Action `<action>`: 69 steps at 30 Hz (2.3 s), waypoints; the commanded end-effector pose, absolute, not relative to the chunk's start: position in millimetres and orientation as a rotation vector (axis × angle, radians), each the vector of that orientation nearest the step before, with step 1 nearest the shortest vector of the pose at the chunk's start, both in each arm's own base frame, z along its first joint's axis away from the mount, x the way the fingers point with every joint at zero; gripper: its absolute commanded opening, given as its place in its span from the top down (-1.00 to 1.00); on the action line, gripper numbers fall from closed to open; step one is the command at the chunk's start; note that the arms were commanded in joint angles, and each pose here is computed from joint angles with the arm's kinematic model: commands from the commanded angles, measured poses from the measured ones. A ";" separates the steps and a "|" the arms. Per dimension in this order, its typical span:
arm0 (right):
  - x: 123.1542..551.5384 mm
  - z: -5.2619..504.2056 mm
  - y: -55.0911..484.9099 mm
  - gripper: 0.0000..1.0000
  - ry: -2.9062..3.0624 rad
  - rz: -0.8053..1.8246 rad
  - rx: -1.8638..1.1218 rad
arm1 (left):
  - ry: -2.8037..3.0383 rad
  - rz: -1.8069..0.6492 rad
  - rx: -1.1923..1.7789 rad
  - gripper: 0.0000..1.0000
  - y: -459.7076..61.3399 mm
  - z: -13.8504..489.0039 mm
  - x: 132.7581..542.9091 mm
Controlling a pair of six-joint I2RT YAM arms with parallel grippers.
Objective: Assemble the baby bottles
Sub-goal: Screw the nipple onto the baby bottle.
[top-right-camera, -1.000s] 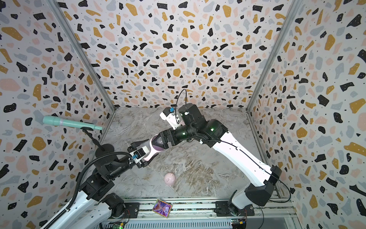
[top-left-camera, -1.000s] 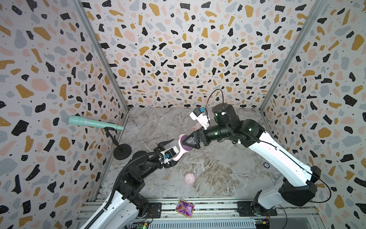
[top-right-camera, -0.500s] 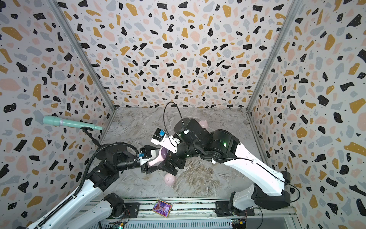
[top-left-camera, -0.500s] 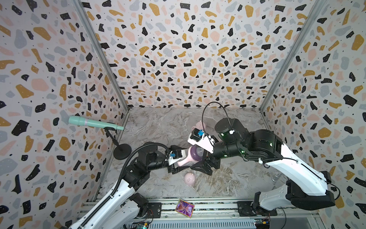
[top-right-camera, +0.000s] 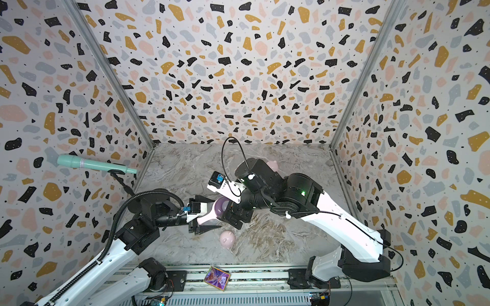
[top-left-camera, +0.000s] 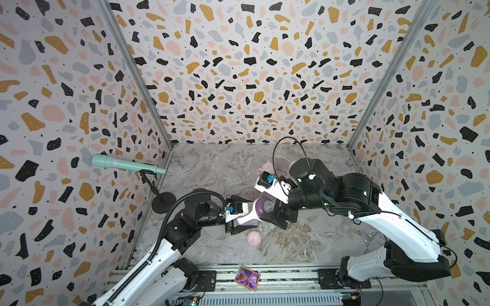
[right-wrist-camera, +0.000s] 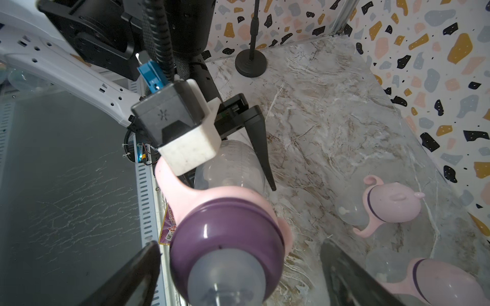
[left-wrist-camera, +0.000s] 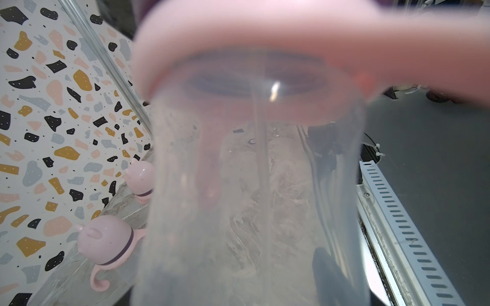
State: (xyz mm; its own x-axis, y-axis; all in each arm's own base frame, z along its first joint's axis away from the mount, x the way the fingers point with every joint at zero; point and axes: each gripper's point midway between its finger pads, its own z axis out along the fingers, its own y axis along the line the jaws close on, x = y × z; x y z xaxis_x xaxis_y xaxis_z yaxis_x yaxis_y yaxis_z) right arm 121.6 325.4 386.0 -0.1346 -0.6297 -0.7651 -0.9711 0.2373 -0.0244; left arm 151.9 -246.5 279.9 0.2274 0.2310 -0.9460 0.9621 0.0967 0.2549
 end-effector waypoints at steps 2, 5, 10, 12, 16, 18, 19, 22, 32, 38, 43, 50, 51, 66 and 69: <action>113.0 382.1 318.1 -0.84 1.874 0.680 -1.493 | 1.115 -0.811 1.373 0.82 -249.0 310.8 147.7; 113.9 375.8 318.2 -0.90 1.902 0.672 -1.490 | 1.107 -0.808 1.375 0.82 -249.0 312.9 147.0; 124.9 376.6 314.9 -0.84 1.962 0.724 -1.420 | 1.103 -0.802 1.378 0.82 -248.6 313.9 147.0; 127.5 380.6 312.8 -0.78 1.963 0.736 -1.396 | 1.103 -0.801 1.379 0.82 -248.6 313.8 146.9; 125.4 379.3 313.8 -0.76 1.969 0.759 -1.405 | 1.101 -0.802 1.382 0.82 -248.6 313.4 146.5; 124.4 377.0 314.8 -0.82 1.974 0.764 -1.414 | 1.104 -0.802 1.385 0.83 -248.8 312.4 146.7; 124.3 376.2 315.4 -0.84 1.974 0.765 -1.418 | 1.104 -0.802 1.386 0.82 -248.8 312.4 146.8; 124.7 375.7 316.8 -0.80 1.970 0.766 -1.423 | 1.107 -0.802 1.387 0.83 -248.9 312.2 146.9; 122.6 361.6 325.0 -0.27 1.990 0.794 -1.456 | 1.101 -0.785 1.381 0.85 -248.6 317.2 148.9; 141.4 351.8 332.5 0.34 2.033 0.912 -1.329 | 1.143 -0.621 1.259 0.91 -238.6 326.6 174.1; 167.6 367.1 338.2 1.00 2.015 1.255 -1.059 | 1.163 -0.401 1.091 0.95 -214.3 340.1 198.9; 182.3 401.7 355.7 1.00 1.997 1.685 -0.790 | 1.215 -0.081 0.904 1.00 -173.5 349.4 232.6; 182.3 405.0 358.8 1.00 2.006 1.742 -0.759 | 1.220 -0.031 0.887 1.00 -167.5 350.9 236.4; 191.3 409.5 288.1 -0.86 1.951 0.915 -1.144 | 1.222 -0.383 1.203 1.00 -217.0 319.2 196.9; 168.5 412.8 287.4 -0.86 1.854 0.905 -1.243 | 1.204 -0.528 1.300 1.00 -230.8 314.1 178.8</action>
State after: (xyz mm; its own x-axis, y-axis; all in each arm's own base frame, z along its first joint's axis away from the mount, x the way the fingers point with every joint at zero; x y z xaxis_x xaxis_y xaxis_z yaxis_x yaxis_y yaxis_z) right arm 190.4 299.0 429.9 -0.3990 -0.3211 -0.8589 -0.8938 0.3454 0.2861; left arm 208.7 -213.8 292.5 0.3154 0.4277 -0.8471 0.7770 0.3960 0.4893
